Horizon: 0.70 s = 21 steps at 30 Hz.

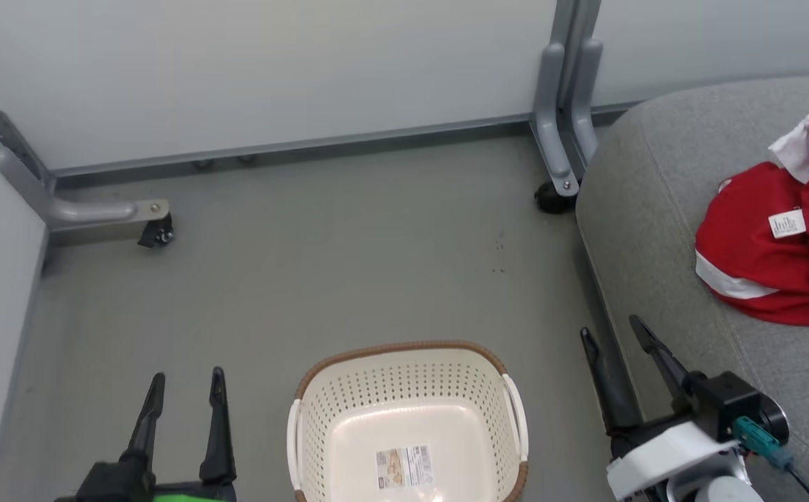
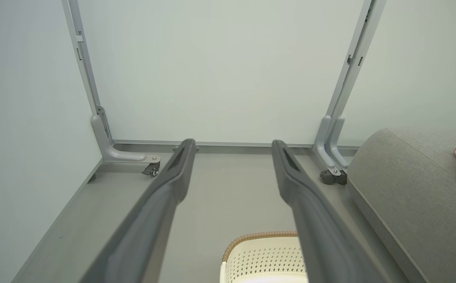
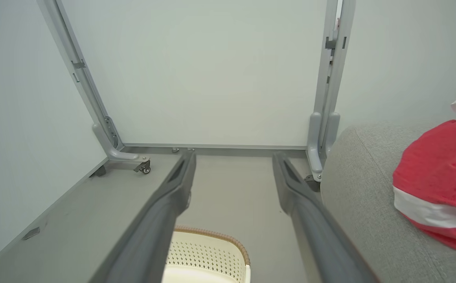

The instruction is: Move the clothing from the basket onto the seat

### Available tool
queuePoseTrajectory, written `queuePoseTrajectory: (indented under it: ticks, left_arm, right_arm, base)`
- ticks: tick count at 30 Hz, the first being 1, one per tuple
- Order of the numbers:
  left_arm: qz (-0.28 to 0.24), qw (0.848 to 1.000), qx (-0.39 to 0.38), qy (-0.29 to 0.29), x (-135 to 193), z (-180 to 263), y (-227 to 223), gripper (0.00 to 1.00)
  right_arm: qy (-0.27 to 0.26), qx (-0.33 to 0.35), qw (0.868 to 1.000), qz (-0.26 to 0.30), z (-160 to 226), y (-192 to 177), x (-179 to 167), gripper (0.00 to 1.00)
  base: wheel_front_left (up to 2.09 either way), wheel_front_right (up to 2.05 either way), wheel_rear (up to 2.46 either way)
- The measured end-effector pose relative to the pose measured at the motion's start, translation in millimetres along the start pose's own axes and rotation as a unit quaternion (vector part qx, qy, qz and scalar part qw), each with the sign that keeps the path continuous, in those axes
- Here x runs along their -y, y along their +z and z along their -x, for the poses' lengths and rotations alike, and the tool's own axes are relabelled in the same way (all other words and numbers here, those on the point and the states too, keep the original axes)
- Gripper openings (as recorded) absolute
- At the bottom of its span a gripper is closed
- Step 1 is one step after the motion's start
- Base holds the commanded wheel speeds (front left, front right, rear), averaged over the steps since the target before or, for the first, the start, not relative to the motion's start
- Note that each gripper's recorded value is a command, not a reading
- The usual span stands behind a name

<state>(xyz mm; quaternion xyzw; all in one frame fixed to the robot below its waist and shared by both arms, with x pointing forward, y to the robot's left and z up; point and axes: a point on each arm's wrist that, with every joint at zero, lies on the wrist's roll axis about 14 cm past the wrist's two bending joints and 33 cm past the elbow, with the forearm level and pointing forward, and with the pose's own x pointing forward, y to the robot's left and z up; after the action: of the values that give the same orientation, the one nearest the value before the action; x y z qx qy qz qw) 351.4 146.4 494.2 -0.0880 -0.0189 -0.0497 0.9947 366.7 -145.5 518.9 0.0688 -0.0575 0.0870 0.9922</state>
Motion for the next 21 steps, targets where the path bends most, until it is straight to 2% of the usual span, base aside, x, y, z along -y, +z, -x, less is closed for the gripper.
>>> queuePoseTrajectory:
  ticks: [9,21]
  left_arm:
    - [-0.023,0.999,0.013,0.028,-20,47,10,1.0]
    - [-0.023,0.999,0.02,0.023,-15,59,12,1.0]
  right_arm:
    - [0.006,0.013,1.0,0.006,29,9,-8,1.0]
    - [0.009,0.028,1.0,0.008,34,19,-10,1.0]
  base:
    - [0.0,0.0,0.0]
    - [0.0,0.0,0.0]
